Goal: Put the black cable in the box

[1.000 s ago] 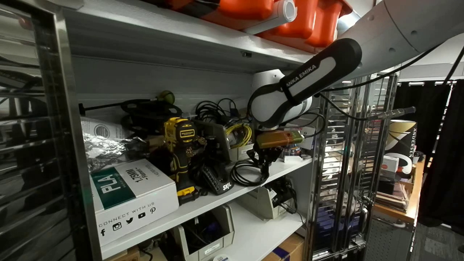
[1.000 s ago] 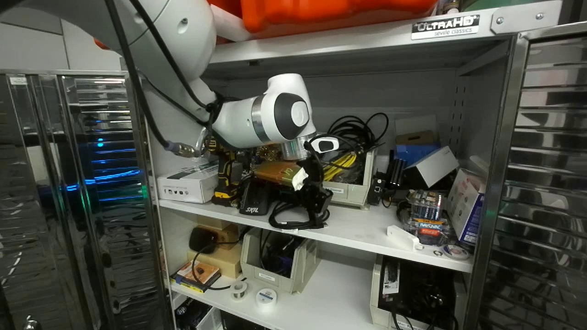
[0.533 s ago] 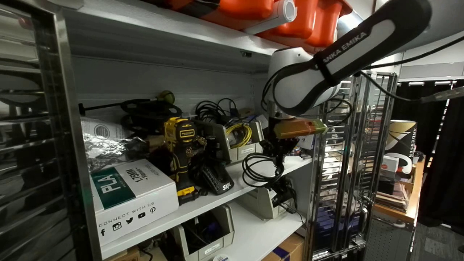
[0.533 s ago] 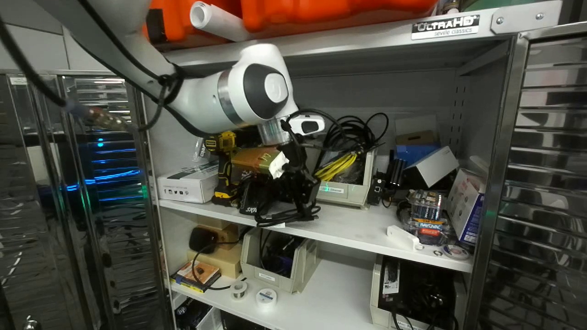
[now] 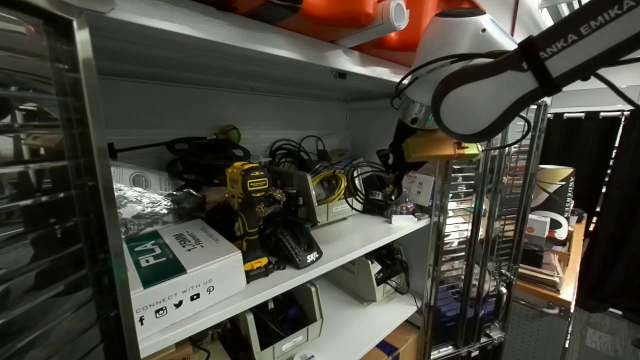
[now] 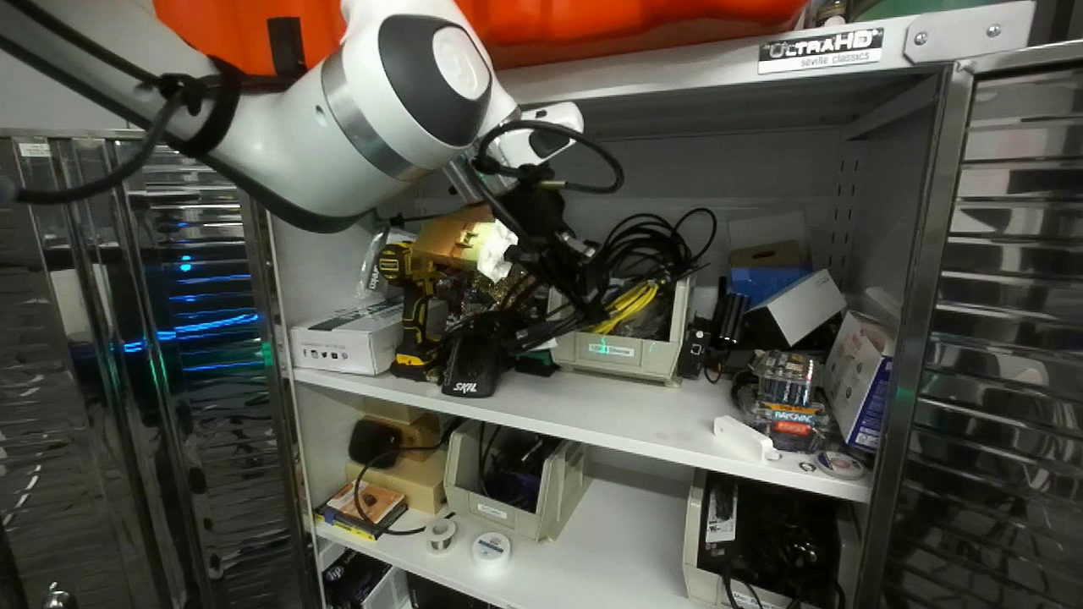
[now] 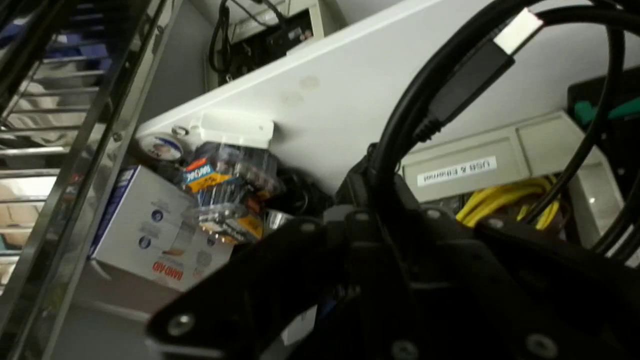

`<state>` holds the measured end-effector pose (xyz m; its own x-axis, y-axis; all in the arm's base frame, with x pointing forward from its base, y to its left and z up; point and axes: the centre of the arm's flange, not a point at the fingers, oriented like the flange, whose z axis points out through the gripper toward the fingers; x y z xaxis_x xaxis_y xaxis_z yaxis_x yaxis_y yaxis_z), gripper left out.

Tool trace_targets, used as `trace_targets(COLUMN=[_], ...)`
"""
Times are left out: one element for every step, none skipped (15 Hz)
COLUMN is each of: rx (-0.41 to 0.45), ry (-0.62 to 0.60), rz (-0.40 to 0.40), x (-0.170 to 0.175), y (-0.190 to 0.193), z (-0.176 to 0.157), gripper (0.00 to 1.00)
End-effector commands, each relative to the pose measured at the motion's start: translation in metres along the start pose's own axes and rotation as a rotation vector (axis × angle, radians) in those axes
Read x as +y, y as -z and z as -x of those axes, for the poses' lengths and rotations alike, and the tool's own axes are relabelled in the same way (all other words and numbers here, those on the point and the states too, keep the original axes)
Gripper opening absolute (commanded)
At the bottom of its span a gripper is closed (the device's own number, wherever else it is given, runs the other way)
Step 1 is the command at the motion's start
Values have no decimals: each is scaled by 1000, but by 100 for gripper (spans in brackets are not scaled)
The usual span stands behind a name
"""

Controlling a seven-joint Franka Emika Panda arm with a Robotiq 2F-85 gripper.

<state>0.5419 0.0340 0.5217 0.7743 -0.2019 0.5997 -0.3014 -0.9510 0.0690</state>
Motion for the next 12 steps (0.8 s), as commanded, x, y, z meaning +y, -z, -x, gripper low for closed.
trace_targets(rx=[141, 148, 165, 181, 195, 204, 218, 231, 250, 278, 301, 320], ry=[-73, -84, -92, -93, -95, -98, -99, -101, -107, -112, -116, -122], rz=[-33, -56, -70, -83, -93, -103, -106, -111, -111, -105, -106, -109], x=[10, 10, 8, 4, -2, -9, -16, -23, -29, -36, -42, -48], y=[2, -5, -11, -19, -26, -34, -41, -47, -52, -54, -55, -55], z=[-13, -21, -27, -35, -41, -48, -55, -64, -72, -83, -93, -101], gripper=[3, 3, 3, 3, 3, 3, 3, 3, 3, 3, 3, 3])
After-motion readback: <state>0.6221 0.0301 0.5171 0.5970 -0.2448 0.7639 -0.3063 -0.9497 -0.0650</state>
